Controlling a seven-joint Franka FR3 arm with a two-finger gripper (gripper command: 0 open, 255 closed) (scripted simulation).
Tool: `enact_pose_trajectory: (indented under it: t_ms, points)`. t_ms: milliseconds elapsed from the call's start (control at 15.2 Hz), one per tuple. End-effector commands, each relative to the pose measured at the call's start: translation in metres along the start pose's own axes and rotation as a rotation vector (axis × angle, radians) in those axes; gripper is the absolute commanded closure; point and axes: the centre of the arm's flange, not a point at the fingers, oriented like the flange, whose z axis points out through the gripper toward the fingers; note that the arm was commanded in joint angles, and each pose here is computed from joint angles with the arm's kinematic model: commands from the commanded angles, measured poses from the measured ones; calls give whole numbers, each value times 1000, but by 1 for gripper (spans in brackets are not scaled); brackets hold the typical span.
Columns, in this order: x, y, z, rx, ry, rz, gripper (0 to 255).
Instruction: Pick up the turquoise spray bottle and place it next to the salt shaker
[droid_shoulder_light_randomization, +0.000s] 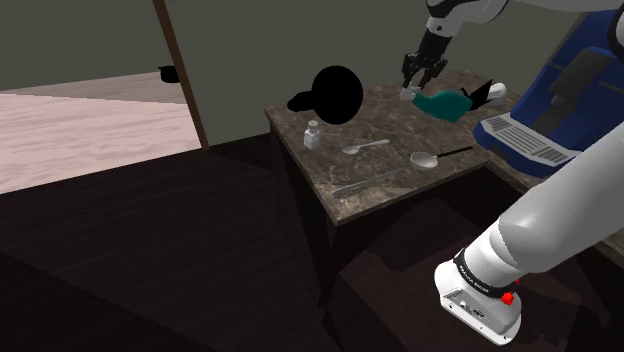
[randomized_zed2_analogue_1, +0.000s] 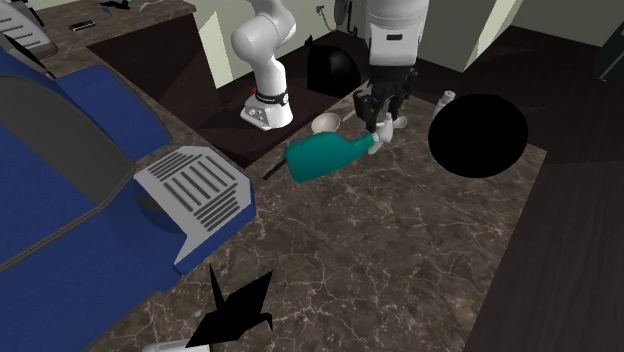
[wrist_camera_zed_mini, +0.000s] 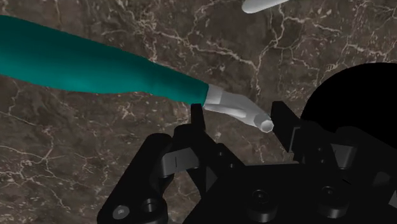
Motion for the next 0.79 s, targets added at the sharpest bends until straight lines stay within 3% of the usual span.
enact_pose_trajectory:
  t_ms: [0, 726]
  points:
    - [-18, -19, 3, -1, 1, 1, 255]
    - [-101, -137, 10, -1, 1, 1, 255]
